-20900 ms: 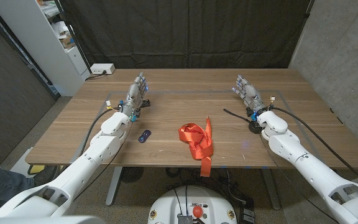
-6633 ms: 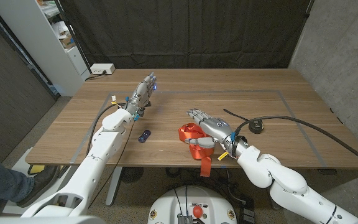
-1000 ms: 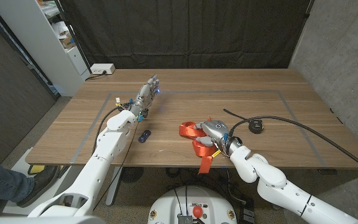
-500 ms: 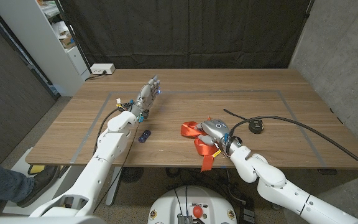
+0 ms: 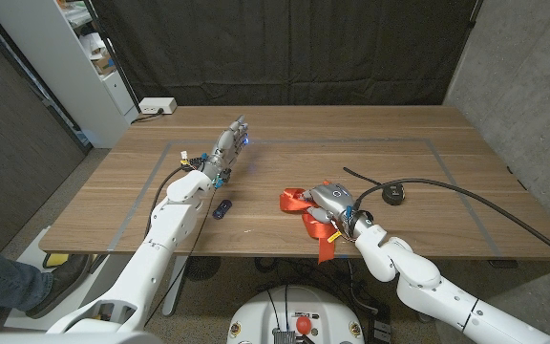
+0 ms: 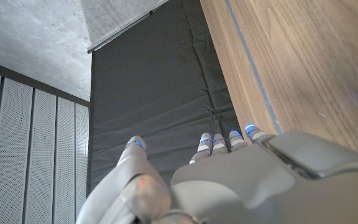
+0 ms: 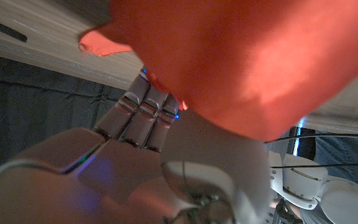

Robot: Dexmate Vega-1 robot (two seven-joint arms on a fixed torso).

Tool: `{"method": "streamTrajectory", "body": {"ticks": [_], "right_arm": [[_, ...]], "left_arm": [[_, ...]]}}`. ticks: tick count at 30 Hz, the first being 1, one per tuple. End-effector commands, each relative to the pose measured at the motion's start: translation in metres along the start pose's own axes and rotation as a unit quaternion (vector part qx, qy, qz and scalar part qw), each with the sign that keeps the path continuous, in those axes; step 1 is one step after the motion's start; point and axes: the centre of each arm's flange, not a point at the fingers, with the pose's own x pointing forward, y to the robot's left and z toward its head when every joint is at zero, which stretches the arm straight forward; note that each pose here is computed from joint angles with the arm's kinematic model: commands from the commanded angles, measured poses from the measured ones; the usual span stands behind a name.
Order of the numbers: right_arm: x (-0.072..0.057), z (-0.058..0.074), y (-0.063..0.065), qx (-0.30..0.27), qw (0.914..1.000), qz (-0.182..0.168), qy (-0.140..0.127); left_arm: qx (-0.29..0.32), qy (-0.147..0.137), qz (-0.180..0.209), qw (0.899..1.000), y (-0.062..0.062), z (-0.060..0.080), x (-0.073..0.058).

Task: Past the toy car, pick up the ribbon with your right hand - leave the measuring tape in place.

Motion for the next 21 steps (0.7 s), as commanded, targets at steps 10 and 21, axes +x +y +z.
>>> {"method": "streamTrajectory", "body": {"ticks": [10, 21], "right_arm": [[-0.003, 0.006, -0.022, 0.008, 0.9995, -0.028, -0.012], [-0.003, 0.008, -0.037, 0.008, 0.9986, -0.050, -0.012]], "left_arm": [[-0.001, -0.002, -0.001, 1.000, -0.003, 0.001, 0.001], [0.001, -0.004, -0.003, 1.000, -0.003, 0.004, 0.002]]}}
